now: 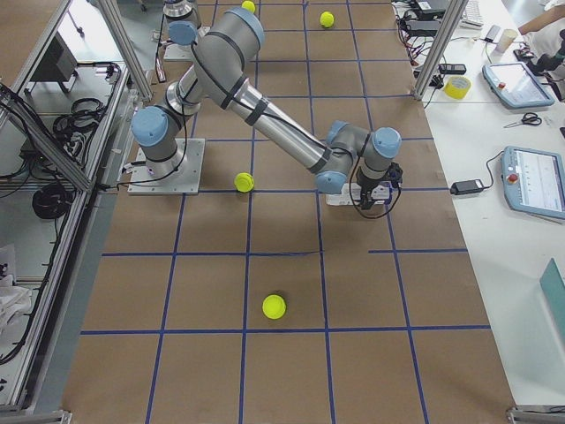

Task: Lift up tennis ball bucket
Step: 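Close the right gripper on the can's blue-rimmed top, then carry the can with the right gripper toward the table center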

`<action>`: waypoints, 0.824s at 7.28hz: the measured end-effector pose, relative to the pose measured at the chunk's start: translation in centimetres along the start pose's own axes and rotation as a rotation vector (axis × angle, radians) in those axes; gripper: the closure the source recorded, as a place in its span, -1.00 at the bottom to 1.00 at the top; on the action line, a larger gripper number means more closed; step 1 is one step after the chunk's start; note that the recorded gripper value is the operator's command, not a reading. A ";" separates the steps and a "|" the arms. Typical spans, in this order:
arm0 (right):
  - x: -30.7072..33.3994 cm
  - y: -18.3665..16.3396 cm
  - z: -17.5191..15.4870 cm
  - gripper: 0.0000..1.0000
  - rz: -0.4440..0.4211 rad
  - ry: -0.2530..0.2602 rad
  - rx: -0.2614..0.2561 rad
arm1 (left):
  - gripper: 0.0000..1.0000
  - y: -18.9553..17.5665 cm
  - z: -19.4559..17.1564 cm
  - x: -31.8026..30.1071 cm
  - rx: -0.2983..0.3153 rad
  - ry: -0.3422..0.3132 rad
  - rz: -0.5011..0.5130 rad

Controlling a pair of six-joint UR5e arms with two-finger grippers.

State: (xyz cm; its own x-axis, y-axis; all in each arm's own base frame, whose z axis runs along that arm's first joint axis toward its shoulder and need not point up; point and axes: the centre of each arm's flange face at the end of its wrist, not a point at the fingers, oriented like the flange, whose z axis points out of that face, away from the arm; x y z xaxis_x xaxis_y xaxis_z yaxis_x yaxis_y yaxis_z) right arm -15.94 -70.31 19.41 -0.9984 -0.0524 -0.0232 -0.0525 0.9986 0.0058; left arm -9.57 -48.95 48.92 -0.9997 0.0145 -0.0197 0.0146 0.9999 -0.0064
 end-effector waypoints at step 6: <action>-10.2 -1.0 -5.8 -0.42 -0.554 -0.010 0.079 | -1.00 -0.3 -0.5 -1.6 0.015 0.000 -0.028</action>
State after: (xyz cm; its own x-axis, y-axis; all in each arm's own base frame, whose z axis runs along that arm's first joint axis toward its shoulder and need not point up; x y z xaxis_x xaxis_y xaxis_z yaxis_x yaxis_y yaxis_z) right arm -5.81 -70.84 25.46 -0.8216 -0.5700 -0.0107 -0.5672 0.8192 -0.0853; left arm -7.96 -49.27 49.50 -0.9997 -0.0134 -0.0188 -0.0130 0.9997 -0.0221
